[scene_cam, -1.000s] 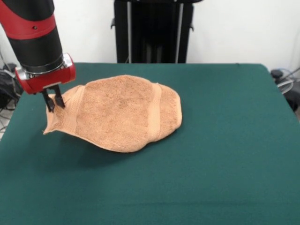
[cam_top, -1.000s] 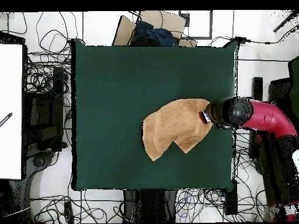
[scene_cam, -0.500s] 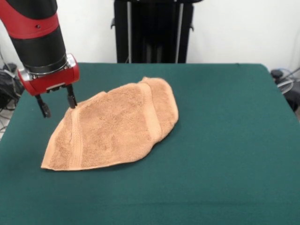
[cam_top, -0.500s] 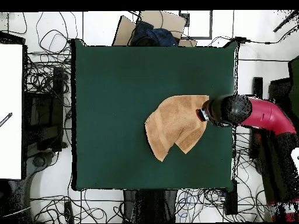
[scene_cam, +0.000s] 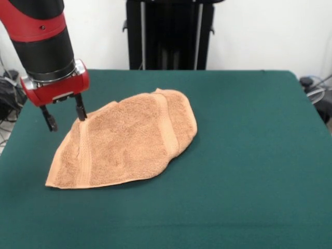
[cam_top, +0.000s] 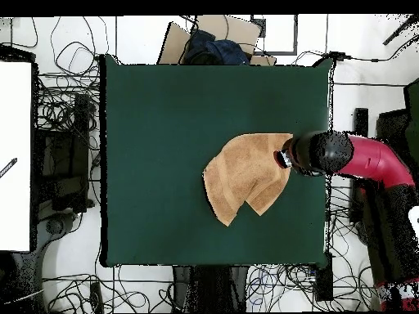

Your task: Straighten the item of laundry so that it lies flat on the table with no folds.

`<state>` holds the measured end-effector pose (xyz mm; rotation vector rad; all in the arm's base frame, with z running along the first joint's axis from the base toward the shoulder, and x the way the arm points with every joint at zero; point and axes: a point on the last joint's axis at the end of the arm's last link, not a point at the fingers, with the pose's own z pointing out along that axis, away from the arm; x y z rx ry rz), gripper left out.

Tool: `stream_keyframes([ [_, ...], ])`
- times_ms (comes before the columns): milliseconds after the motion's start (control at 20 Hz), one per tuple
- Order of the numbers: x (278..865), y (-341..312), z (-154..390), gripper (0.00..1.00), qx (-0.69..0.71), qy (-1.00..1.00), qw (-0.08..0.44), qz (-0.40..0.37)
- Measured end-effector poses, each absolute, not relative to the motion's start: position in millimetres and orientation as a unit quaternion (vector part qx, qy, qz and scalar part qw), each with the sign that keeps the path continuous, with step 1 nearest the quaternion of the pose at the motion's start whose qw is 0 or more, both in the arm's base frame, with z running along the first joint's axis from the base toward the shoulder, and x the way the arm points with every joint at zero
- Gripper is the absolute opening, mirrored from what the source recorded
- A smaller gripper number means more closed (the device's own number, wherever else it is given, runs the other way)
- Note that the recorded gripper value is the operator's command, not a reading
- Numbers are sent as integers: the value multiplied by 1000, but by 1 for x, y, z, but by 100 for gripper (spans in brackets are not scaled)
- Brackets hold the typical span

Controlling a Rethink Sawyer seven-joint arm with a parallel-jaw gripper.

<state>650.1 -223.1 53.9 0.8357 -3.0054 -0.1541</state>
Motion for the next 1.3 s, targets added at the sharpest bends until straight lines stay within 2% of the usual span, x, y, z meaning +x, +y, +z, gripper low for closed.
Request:
stream_keyframes([
  [450, 616, -224, 51, 100, 267, -962, 17, -61],
  [1300, 539, -157, 61, 100, 311, -948, 1, -63],
])
